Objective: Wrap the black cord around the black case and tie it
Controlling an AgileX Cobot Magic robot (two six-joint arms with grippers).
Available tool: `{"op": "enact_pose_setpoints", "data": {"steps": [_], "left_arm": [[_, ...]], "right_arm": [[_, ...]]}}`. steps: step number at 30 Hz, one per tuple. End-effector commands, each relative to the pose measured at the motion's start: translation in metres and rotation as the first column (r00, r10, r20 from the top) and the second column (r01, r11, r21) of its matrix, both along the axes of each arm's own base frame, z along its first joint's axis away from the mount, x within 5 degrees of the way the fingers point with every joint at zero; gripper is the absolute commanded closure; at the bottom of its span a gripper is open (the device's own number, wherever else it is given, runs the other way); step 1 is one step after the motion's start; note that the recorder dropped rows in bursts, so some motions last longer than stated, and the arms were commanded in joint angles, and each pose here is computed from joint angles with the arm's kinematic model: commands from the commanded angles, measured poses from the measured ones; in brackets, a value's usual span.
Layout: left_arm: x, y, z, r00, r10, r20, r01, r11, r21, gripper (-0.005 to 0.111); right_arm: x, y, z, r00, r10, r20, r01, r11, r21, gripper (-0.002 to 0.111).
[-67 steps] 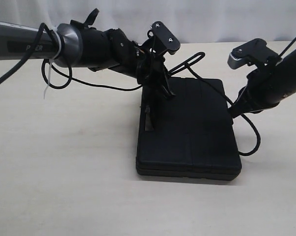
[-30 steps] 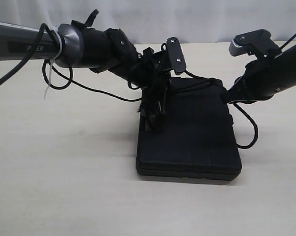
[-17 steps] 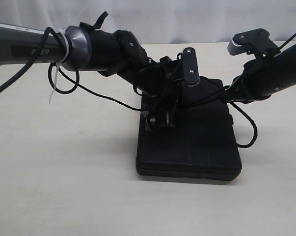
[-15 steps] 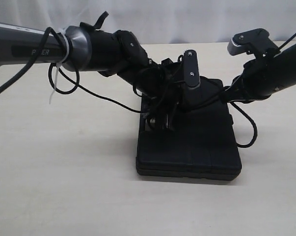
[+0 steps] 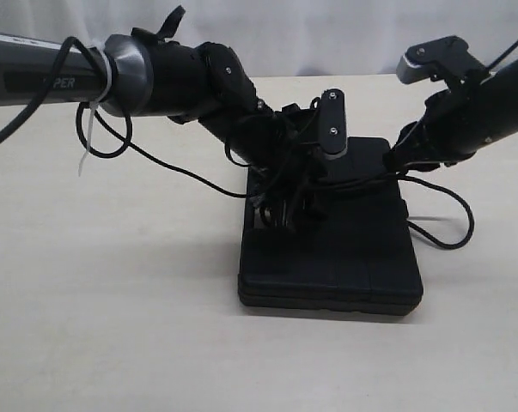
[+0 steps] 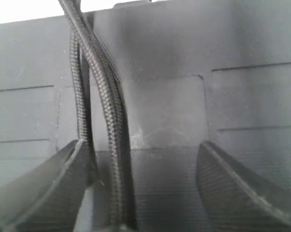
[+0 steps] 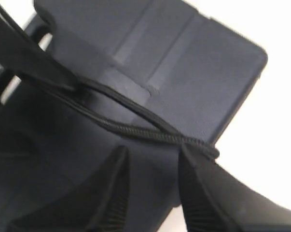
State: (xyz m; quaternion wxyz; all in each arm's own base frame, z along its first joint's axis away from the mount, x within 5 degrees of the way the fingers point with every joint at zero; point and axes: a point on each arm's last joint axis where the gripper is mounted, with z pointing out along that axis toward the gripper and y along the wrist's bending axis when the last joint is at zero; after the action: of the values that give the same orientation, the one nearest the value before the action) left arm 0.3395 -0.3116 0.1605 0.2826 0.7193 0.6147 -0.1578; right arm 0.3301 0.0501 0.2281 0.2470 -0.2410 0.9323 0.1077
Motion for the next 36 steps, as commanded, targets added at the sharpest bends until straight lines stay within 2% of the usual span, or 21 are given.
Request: {"op": "enact_pose_setpoints", "data": {"steps": [1, 3, 5, 6, 7, 8, 9, 11, 15, 16, 17, 18, 19, 21, 24, 25, 26, 28, 30, 33, 36], "left_arm": [[-0.007, 0.002, 0.004, 0.997, -0.043, -0.066, 0.044, 0.999, 0.013, 0.046], [-0.006, 0.003, 0.003, 0.997, -0.061, -0.039, 0.063, 0.997, 0.039, 0.046], [-0.003, 0.002, 0.004, 0.999, -0.030, -0.015, 0.031, 0.999, 0.027, 0.046], [-0.003, 0.002, 0.004, 0.999, -0.030, -0.015, 0.031, 0.999, 0.027, 0.049], [-0.003, 0.002, 0.004, 0.999, -0.030, -0.015, 0.031, 0.999, 0.027, 0.055], [-0.003, 0.002, 0.004, 0.999, -0.031, -0.016, 0.032, 0.999, 0.027, 0.067], [-0.003, 0.002, 0.004, 0.999, -0.031, -0.016, 0.032, 0.999, 0.027, 0.072], [-0.003, 0.002, 0.004, 0.999, -0.034, -0.016, 0.035, 0.999, 0.031, 0.073], [-0.003, 0.002, 0.004, 0.999, -0.031, -0.014, 0.031, 0.999, 0.028, 0.073], [-0.003, 0.002, 0.004, 0.999, -0.029, -0.011, 0.030, 0.999, 0.028, 0.073], [-0.003, 0.002, 0.004, 0.999, -0.029, -0.011, 0.030, 0.999, 0.028, 0.073], [-0.002, 0.002, 0.004, 1.000, -0.026, -0.006, 0.026, 0.999, 0.026, 0.073], [0.000, 0.002, 0.005, 1.000, -0.015, 0.010, 0.015, 1.000, 0.022, 0.073], [0.002, 0.000, 0.006, 1.000, 0.017, 0.019, -0.017, 1.000, -0.006, 0.080], [0.002, -0.001, 0.007, 1.000, 0.030, 0.007, -0.030, 0.999, -0.029, 0.101], [0.002, -0.001, 0.007, 1.000, 0.027, 0.003, -0.027, 0.999, -0.028, 0.105], [0.001, -0.001, 0.007, 1.000, 0.026, 0.000, -0.026, 0.999, -0.028, 0.106], [0.001, -0.001, 0.007, 1.000, 0.022, -0.005, -0.023, 0.999, -0.027, 0.106], [-0.001, -0.001, 0.007, 1.000, 0.008, -0.020, -0.009, 1.000, -0.022, 0.106], [-0.002, -0.001, 0.006, 1.000, -0.011, -0.022, 0.011, 1.000, -0.018, 0.106], [-0.002, -0.001, 0.006, 1.000, -0.013, -0.020, 0.013, 1.000, -0.018, 0.106]], "right_arm": [[0.006, 0.004, 0.027, 1.000, 0.011, 0.019, -0.011, 0.999, 0.039, 0.075], [0.010, -0.002, 0.027, 0.998, -0.038, 0.047, 0.038, 0.999, -0.013, 0.075], [0.010, -0.022, 0.023, 0.989, -0.142, 0.044, 0.148, 0.968, -0.204, 0.075], [0.009, -0.025, 0.020, 0.987, -0.162, 0.014, 0.160, 0.958, -0.237, 0.075], [0.007, -0.024, 0.015, 0.991, -0.134, -0.022, 0.124, 0.960, -0.251, 0.075], [0.004, -0.024, 0.001, 0.998, -0.034, -0.059, 0.015, 0.955, -0.295, 0.075], [0.005, -0.026, -0.012, 0.998, 0.003, -0.063, -0.024, 0.943, -0.331, 0.074], [0.011, -0.030, -0.032, 0.997, 0.032, -0.074, -0.058, 0.921, -0.384, 0.057], [0.021, -0.028, -0.066, 0.987, 0.096, -0.130, -0.141, 0.906, -0.399, 0.054], [0.022, -0.029, -0.067, 0.986, 0.103, -0.128, -0.147, 0.900, -0.411, 0.060], [0.022, -0.029, -0.065, 0.988, 0.101, -0.118, -0.141, 0.900, -0.411, 0.074], [0.021, -0.030, -0.061, 0.988, 0.100, -0.116, -0.139, 0.900, -0.412, 0.097], [0.019, -0.029, -0.056, 0.990, 0.096, -0.107, -0.132, 0.903, -0.409, 0.104], [0.017, -0.025, -0.040, 0.997, 0.055, -0.057, -0.071, 0.935, -0.347, 0.104], [0.011, -0.020, -0.021, 0.999, 0.047, -0.025, -0.052, 0.959, -0.279, 0.104], [0.008, -0.020, -0.017, 0.999, 0.030, -0.034, -0.038, 0.962, -0.271, 0.103], [0.005, -0.020, -0.018, 0.998, 0.033, -0.060, -0.049, 0.961, -0.272, 0.095], [0.005, -0.020, -0.024, 0.995, 0.034, -0.091, -0.058, 0.960, -0.275, 0.069], [0.008, -0.020, -0.029, 0.996, 0.035, -0.086, -0.057, 0.959, -0.278, 0.058], [0.016, -0.020, -0.040, 0.995, 0.083, -0.062, -0.098, 0.949, -0.299, 0.060], [0.021, -0.025, -0.054, 0.985, 0.155, -0.077, -0.172, 0.907, -0.385, 0.062]]}}
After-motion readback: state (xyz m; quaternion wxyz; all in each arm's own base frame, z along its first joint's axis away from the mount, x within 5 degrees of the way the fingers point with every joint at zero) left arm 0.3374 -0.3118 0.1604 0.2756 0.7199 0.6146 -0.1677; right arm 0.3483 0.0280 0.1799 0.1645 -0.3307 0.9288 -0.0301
